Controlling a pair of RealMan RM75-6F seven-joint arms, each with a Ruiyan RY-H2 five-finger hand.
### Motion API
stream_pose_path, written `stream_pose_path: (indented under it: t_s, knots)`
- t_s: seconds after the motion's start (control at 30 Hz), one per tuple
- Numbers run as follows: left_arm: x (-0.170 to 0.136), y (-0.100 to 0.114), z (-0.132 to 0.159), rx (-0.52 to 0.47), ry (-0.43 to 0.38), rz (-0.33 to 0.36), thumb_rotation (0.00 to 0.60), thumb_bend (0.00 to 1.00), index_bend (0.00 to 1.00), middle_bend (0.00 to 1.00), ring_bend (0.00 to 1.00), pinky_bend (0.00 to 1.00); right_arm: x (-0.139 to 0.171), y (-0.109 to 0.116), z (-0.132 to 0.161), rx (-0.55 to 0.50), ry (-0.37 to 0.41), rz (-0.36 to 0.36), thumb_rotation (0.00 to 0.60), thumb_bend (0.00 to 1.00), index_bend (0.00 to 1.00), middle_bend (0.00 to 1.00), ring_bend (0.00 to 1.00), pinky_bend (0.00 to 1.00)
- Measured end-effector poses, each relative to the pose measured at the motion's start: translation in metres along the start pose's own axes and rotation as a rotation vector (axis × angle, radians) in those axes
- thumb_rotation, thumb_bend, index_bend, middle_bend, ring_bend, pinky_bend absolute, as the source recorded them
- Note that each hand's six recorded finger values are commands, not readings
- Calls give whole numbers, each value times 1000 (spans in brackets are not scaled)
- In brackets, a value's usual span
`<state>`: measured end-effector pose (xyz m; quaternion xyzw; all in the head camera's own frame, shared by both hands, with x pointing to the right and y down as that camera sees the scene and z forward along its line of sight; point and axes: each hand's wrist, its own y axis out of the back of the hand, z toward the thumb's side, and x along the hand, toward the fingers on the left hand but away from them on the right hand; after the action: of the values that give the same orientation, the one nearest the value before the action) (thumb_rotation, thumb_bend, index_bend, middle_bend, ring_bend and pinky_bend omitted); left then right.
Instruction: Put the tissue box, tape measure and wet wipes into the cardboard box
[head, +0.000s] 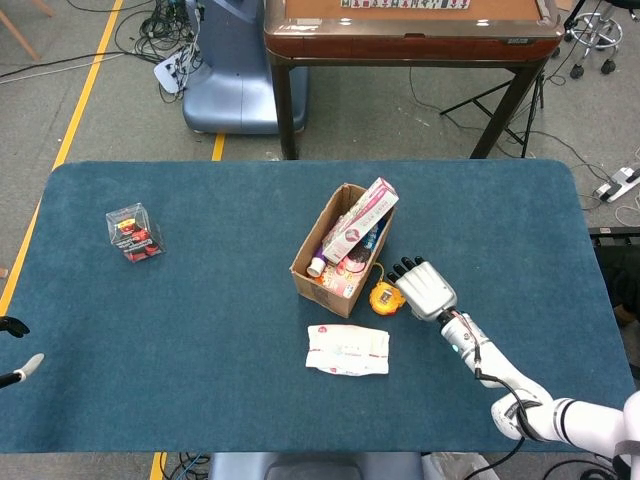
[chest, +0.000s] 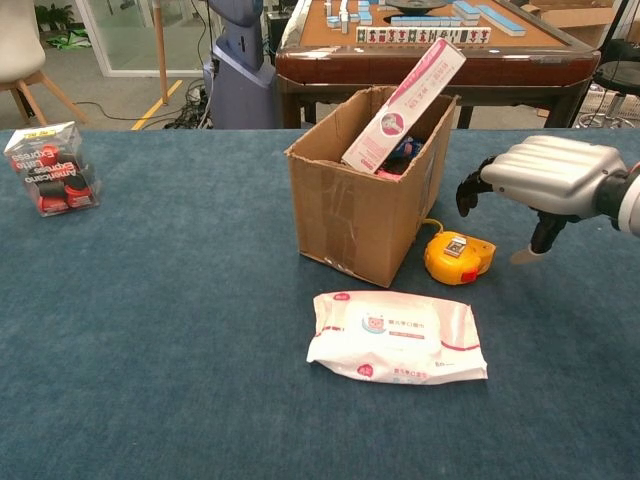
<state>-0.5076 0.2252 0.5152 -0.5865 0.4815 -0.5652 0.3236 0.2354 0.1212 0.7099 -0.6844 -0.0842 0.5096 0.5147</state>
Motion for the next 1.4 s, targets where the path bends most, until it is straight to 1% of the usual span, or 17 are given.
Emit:
stream_pose_path:
  t_s: [0.17,0.37,0.63,0.93,1.07,1.3,1.4]
  knots:
    - [0,3,-1,-5,0,7,600,135,486,522,393,487,-10,-10,4,-13,-2,9,600,0,350,307,209,361]
    - [0,4,-2,-10,2,8,600,135,486,522,393,487,-22,-15,10,-31,-1,9,600,0,350,307,209,362]
    - [-1,5,-1,-8,0,10,600,135,486,522,393,488,-35,-17,20,-56,10,11,600,0,350,307,209,362]
    - [-1,6,-2,-10,0,12,600,135,486,522,393,487,-40,-17,29,-82,37,26,600,0,350,315,212,361]
    - [-1,7,-2,-9,2,17,600,135,485,522,393,488,-41,-18,33,-84,45,32,600,9,354,360,257,361]
    - [0,9,-4,-9,8,22,600,135,484,522,393,487,-41,-17,33,-95,41,28,600,139,409,465,373,366]
    - [0,8,-4,-8,8,21,600,135,484,522,393,487,-40,-16,31,-96,36,22,600,161,424,493,402,366]
